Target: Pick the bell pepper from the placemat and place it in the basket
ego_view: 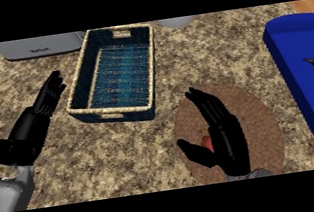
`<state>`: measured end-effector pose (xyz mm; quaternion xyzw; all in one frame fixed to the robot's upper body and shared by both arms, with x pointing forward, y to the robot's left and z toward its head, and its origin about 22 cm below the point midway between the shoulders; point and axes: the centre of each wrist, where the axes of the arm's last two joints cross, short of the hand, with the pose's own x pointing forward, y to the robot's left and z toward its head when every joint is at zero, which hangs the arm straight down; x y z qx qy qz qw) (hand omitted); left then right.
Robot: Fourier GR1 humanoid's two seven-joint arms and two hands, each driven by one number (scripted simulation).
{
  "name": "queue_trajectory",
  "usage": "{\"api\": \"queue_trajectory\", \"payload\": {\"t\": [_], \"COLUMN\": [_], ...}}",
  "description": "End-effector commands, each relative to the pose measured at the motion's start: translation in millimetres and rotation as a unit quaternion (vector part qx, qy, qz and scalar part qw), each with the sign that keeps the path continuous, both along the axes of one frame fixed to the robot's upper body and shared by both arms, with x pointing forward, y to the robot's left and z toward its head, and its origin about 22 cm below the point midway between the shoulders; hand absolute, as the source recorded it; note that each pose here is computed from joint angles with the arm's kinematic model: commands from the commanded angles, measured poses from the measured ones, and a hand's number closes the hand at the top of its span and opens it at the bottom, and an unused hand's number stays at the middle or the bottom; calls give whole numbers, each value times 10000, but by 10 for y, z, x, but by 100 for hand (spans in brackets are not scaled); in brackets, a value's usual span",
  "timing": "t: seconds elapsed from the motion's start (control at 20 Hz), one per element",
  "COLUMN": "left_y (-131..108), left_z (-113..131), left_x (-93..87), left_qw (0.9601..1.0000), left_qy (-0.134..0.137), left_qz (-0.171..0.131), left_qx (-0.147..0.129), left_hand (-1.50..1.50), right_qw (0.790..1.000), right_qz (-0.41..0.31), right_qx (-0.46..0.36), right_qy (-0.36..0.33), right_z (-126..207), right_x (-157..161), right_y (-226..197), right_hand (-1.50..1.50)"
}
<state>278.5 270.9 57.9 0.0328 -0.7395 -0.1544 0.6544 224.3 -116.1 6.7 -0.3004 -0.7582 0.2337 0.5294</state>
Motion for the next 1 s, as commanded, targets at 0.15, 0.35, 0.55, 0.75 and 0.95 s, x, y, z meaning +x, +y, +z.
{"api": "queue_trajectory", "payload": {"t": [0.15,0.35,0.55,0.75,0.95], "left_y": [43,69,76,49,-27], "left_z": [-38,-62,-68,51,-38], "left_x": [-27,-58,-92,-11,-63], "left_qw": [9999,9998,9998,10000,10000], "left_qy": [107,142,145,4,28], "left_qz": [92,118,48,24,-35], "left_qx": [43,38,111,57,76], "left_hand": [0,0,0,0,0], "right_qw": [9767,9509,9260,9108,9077], "right_qz": [-1378,-1503,-1432,-1366,-1490], "right_qx": [-1643,-2505,-2779,-2904,-2896], "right_qy": [-84,1026,2117,2597,2646], "right_z": [282,349,525,1004,1395], "right_x": [207,98,-131,-372,-643], "right_y": [-175,-32,309,539,453], "right_hand": [-150,-150,-150,-150,-150]}}
